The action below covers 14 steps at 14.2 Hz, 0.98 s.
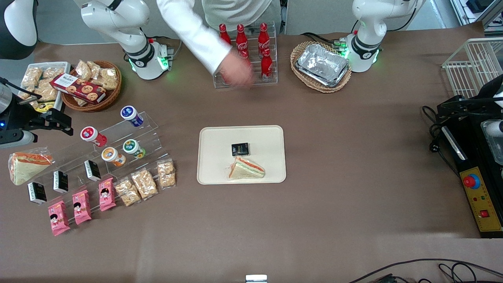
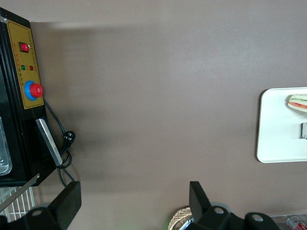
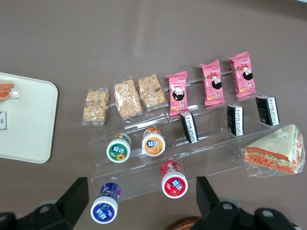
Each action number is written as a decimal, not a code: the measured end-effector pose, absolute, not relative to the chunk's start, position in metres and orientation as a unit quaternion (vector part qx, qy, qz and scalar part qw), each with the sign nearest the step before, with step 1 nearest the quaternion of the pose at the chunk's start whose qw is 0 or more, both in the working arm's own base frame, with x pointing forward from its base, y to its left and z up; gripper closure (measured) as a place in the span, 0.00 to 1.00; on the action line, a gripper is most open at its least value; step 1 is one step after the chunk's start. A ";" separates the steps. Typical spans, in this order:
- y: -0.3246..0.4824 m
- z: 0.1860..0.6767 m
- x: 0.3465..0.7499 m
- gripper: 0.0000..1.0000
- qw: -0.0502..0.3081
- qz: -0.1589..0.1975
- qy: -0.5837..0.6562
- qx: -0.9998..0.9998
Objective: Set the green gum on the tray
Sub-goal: 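Move the right gripper toward the green-labelled gum bottle on the rack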
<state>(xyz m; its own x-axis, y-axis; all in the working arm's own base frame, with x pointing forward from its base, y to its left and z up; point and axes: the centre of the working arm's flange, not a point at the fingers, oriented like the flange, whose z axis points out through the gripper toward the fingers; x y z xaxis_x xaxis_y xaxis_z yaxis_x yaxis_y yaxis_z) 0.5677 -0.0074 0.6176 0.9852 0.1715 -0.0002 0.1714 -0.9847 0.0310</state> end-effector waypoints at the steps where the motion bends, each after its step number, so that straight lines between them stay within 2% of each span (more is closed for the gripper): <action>1: -0.007 0.618 0.568 0.00 0.015 0.001 0.086 0.996; 8: -0.002 0.615 0.567 0.00 0.015 -0.005 0.099 0.995; 11: 0.010 0.602 0.565 0.00 -0.009 -0.018 0.110 0.994; 14: 0.012 0.580 0.557 0.00 -0.015 -0.025 0.118 0.993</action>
<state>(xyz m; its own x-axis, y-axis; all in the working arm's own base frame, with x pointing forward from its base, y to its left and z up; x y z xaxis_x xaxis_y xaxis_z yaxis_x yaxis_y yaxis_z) 0.5567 0.0118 0.5801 0.9709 0.2354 -0.0452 0.2339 -0.9716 -0.0348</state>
